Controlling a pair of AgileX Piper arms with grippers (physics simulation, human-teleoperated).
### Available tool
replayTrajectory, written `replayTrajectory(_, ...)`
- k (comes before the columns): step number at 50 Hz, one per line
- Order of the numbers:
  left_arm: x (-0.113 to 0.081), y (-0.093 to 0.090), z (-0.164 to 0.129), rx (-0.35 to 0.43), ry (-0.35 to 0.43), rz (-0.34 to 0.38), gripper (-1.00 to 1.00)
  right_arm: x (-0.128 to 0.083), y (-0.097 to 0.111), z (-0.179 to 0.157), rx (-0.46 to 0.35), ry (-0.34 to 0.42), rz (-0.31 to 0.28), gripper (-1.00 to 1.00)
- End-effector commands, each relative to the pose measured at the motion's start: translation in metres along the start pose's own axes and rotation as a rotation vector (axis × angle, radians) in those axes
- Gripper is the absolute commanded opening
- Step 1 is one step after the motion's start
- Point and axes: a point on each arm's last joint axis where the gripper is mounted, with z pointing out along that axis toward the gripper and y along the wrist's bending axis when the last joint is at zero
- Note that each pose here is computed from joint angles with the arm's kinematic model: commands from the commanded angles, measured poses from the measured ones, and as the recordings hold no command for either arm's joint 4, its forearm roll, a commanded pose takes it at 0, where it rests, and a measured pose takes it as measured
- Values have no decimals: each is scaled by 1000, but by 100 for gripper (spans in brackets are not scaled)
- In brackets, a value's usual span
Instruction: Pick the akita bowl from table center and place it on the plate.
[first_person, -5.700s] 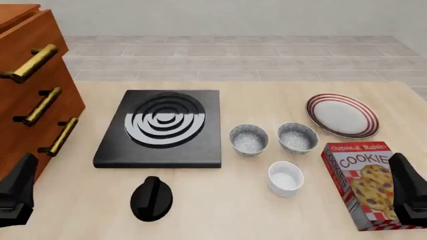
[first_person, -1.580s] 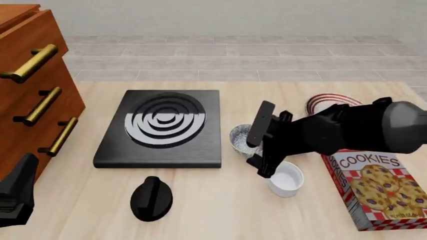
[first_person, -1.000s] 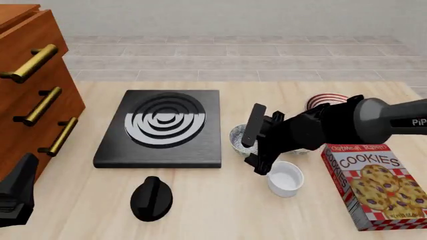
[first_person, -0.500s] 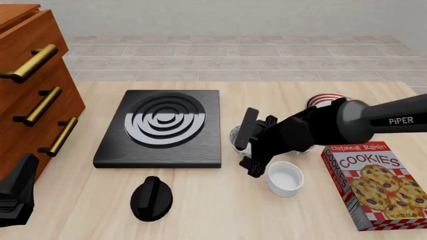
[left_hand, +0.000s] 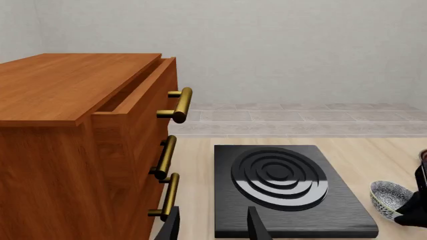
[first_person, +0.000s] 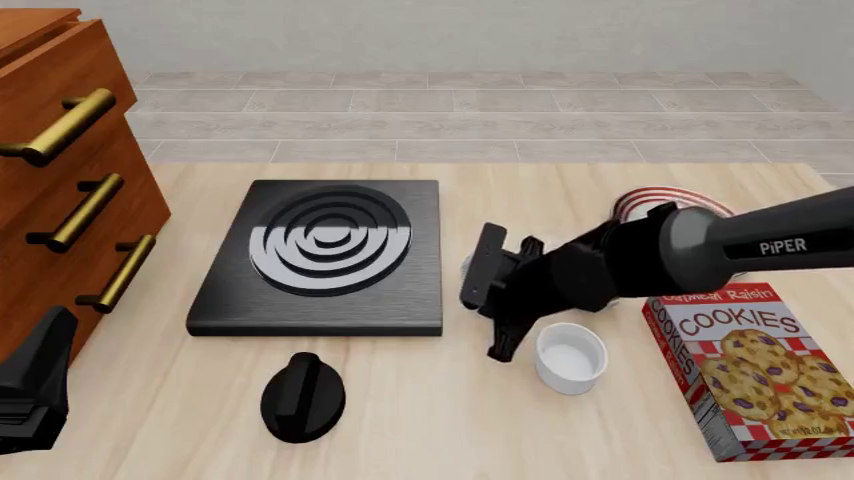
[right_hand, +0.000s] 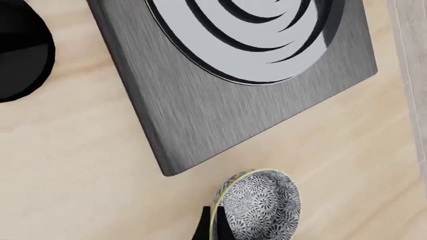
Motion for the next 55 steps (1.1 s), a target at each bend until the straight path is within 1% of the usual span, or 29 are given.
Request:
replayTrajectory(1,0,0,0,0,0,0,100,-5,4,-4,6,-23,-22,-100)
replayTrajectory(11,0,0,0,0,0,0,100,-12,6,-10,7,-42,-22,-100)
replayTrajectory(22,0,0,0,0,0,0,100,-15,-1,-18,24,-51,-21,-100)
replayTrajectory(24,0,0,0,0,0,0,100,-15,-6,-21,36,-57,-15,-100)
replayTrajectory(31,0,0,0,0,0,0,100,-20,-7,-30,40,-66,-18,-100)
replayTrajectory(34,0,0,0,0,0,0,100,-23,-7,-35,42,-75,-11,-100)
replayTrajectory(36,0,0,0,0,0,0,100,-43,-5,-51,39,-122,54,-100)
replayTrajectory(37,0,0,0,0,0,0,100,-46,-5,-54,42,-131,53,-100)
replayTrajectory(38,0,0,0,0,0,0,100,-43,-7,-52,44,-120,42,-100)
replayTrajectory(40,0,0,0,0,0,0,100,-42,-9,-54,49,-121,37,-100)
replayTrajectory(42,0,0,0,0,0,0,100,-44,-10,-59,52,-128,43,-100)
replayTrajectory(44,0,0,0,0,0,0,100,-41,-17,-60,69,-124,43,-100)
replayTrajectory(50,0,0,0,0,0,0,100,-40,-20,-66,75,-126,46,-100)
replayTrajectory(55,0,0,0,0,0,0,100,-35,-24,-69,84,-116,42,-100)
